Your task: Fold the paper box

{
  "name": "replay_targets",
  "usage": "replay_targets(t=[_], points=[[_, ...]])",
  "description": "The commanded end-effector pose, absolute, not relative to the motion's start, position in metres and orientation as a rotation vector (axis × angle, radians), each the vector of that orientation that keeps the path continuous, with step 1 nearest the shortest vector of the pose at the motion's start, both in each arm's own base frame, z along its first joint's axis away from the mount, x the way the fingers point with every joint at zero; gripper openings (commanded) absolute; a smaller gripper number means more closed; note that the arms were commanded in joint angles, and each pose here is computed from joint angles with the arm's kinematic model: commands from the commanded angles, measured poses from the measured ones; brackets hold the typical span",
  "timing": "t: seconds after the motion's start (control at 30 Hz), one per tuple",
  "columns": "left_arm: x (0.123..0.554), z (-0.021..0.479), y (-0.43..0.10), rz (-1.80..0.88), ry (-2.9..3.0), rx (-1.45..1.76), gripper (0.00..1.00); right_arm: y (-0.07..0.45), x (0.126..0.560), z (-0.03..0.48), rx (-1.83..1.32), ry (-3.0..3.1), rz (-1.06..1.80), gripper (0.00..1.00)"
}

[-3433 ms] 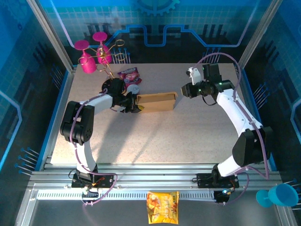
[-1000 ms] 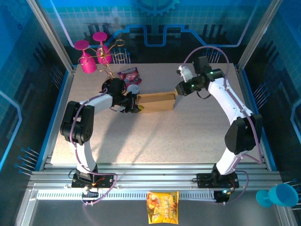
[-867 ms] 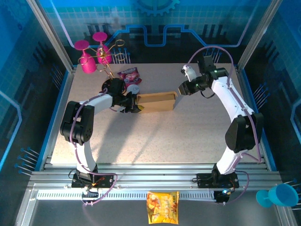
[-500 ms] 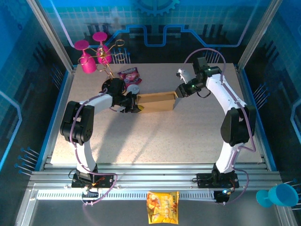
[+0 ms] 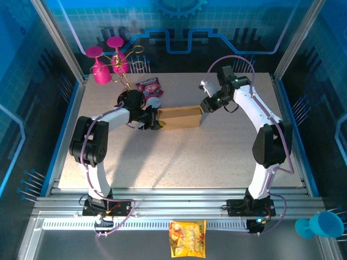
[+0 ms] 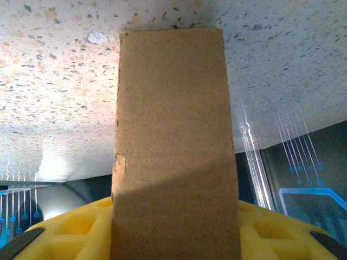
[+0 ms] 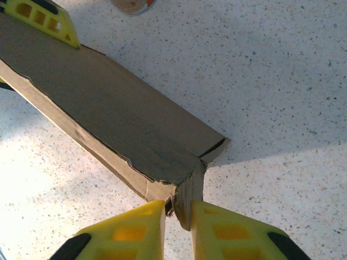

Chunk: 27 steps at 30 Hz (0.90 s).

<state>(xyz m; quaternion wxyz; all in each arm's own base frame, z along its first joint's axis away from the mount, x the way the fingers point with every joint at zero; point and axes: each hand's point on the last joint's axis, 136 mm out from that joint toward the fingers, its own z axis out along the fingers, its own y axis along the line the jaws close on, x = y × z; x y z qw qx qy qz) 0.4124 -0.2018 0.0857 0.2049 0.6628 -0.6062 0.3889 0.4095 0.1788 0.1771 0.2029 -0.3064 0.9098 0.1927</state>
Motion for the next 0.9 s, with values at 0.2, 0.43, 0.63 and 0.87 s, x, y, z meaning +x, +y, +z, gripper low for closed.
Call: replay_targets(t=[0.2, 0.43, 0.63, 0.87], points=[[0.416, 0.094, -0.196, 0.953, -1.363, 2.046, 0.0, 0.184, 0.411, 0.174, -0.861, 2.547, 0.473, 0.11], [0.415, 0.093, -0.196, 0.95, -1.362, 2.046, 0.0, 0.188, 0.412, 0.175, -0.827, 2.548, 0.454, 0.02], [0.417, 0.094, -0.196, 0.955, -1.361, 2.046, 0.0, 0.192, 0.41, 0.175, -0.779, 2.576, 0.457, 0.0], [0.417, 0.094, -0.196, 0.956, -1.363, 2.044, 0.0, 0.194, 0.407, 0.177, -0.681, 2.622, 0.48, 0.0]])
